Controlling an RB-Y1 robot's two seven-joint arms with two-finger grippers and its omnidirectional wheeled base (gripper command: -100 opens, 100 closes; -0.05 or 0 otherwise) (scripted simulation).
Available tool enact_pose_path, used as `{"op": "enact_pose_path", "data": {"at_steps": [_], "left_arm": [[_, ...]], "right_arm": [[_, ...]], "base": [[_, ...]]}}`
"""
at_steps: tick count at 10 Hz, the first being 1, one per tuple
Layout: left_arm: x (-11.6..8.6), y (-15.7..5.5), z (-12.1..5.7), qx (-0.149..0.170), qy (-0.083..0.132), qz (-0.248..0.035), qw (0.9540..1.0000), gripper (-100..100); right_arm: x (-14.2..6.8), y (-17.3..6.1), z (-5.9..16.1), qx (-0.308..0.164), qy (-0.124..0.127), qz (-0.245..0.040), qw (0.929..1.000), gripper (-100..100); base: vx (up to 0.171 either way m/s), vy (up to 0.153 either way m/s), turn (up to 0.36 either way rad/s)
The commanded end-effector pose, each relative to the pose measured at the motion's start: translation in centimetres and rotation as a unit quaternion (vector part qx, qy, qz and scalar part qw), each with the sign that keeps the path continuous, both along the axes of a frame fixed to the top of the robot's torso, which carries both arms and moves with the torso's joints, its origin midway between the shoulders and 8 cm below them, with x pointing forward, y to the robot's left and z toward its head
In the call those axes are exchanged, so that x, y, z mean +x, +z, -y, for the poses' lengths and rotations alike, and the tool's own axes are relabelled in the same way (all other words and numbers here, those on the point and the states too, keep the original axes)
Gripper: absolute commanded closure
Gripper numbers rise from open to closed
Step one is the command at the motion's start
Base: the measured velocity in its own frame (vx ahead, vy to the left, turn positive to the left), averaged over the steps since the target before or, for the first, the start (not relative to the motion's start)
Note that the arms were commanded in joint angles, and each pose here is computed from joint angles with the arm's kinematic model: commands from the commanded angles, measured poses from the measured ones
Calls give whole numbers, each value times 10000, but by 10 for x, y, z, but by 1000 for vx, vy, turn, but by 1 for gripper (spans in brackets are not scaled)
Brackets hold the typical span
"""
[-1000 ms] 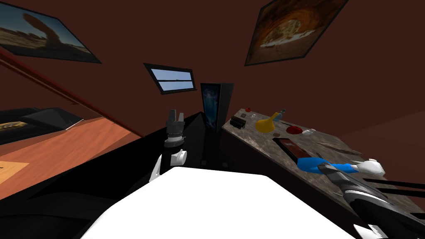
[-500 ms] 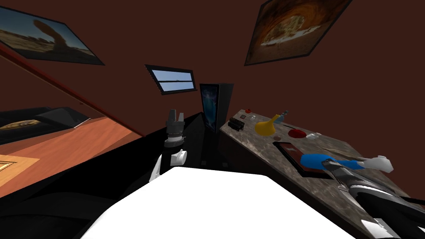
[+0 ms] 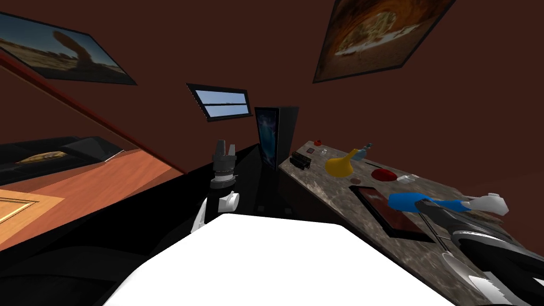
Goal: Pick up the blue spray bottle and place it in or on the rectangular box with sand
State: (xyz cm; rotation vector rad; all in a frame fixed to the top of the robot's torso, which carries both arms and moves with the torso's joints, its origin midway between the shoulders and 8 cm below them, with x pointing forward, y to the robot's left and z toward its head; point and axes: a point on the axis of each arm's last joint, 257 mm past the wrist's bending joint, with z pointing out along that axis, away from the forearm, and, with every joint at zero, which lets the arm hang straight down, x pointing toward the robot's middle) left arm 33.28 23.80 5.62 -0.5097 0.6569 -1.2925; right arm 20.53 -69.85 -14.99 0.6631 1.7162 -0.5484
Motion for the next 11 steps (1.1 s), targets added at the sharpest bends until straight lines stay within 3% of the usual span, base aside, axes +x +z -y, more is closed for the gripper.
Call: {"op": "enact_pose_path", "data": {"at_steps": [1,5,6,7,8,11], "left_arm": [[0,0,0,0,0,0,10000,0],[0,0,0,-1,0,0,10000,0],[0,0,0,-1,0,0,10000,0],[0,0,0,-1,0,0,10000,0],[0,0,0,0,0,0,10000,0],[0,0,0,-1,0,0,10000,0]], "right_arm": [[0,0,0,0,0,0,10000,-100],[0,0,0,0,1,0,10000,-100],[0,0,0,0,1,0,10000,0],[-7,6,2,-25,82,40,10000,-100],[-18,11,9,-53,37,33,10000,-100],[-20,18,5,-62,258,92,9996,-100]], "base": [[6,-9,2],[0,0,0],[0,0,0],[68,16,-133],[129,43,-221],[37,47,-136]]}}
